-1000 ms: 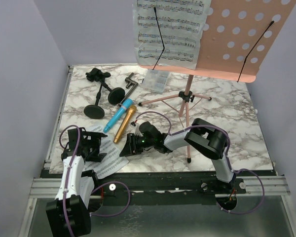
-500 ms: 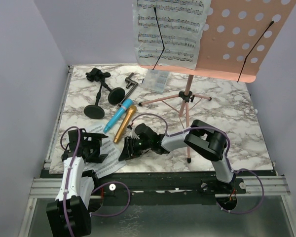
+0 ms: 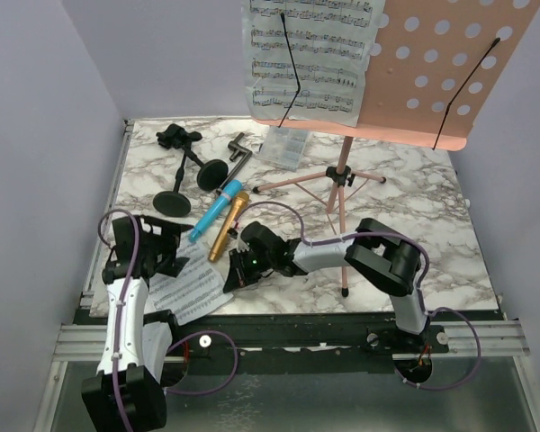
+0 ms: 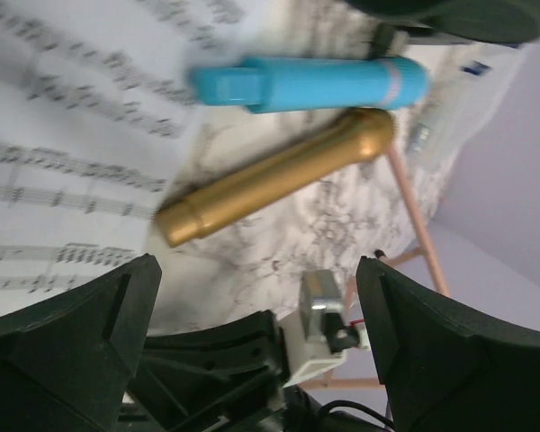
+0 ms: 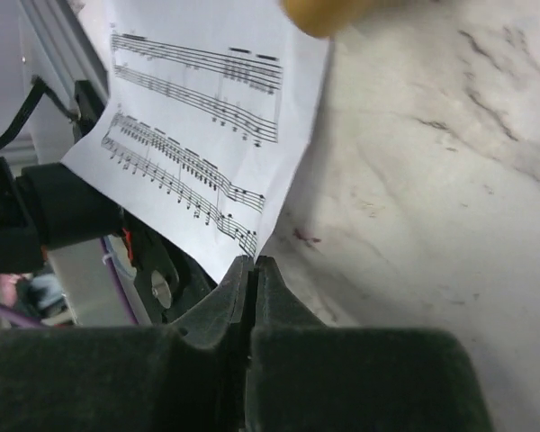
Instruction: Set up the instrument practice props
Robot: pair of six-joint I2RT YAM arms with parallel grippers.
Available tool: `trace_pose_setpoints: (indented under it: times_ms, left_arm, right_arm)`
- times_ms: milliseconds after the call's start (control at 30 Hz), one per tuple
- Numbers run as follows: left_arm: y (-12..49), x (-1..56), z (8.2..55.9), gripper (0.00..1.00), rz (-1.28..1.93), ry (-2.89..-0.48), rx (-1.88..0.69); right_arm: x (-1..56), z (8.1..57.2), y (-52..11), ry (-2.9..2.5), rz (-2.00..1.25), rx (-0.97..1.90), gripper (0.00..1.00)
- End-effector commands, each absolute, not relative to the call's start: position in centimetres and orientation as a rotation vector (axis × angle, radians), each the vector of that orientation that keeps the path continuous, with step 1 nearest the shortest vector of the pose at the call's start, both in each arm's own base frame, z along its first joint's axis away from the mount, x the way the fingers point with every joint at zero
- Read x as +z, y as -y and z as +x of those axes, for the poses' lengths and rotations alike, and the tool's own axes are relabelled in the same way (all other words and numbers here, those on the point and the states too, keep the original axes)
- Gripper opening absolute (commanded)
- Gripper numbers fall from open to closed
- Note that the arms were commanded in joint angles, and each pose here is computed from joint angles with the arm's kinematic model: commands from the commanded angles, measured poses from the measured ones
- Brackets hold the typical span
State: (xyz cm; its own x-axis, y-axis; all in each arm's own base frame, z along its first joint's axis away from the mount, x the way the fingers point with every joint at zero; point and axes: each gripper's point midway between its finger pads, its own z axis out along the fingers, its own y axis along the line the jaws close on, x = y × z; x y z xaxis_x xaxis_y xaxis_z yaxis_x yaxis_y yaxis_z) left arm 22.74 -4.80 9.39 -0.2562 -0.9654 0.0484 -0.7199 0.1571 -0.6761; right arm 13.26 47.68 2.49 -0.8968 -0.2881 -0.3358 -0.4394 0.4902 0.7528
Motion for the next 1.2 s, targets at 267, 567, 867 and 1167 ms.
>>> trace_pose_setpoints:
  times_ms: [267,567,867,1167]
  left_arm:
    - [0.8,21.3,26.9,0.99,-1.018,-2.016,-0.53]
    - [4.2,20.3,26.6,0.99,-0.874,-2.074,-0.731]
    - [8.0,16.3,26.4,0.99,-0.93,-2.162,-1.049]
    - [10.0,15.7,26.1,0.99,-0.955,-2.157,-1.222]
  right_arm:
    - [13.5,11.8,-46.1,-2.264,-1.155,1.343,0.0]
    - [13.8,12.4,-39.0,-2.419,-0.997,1.001,0.0]
    - [9.8,6.7,-32.3,-2.591,-0.859,1.127,0.0]
    - [8.6,10.7,-27.4,-2.596,-0.481,0.743,0.0]
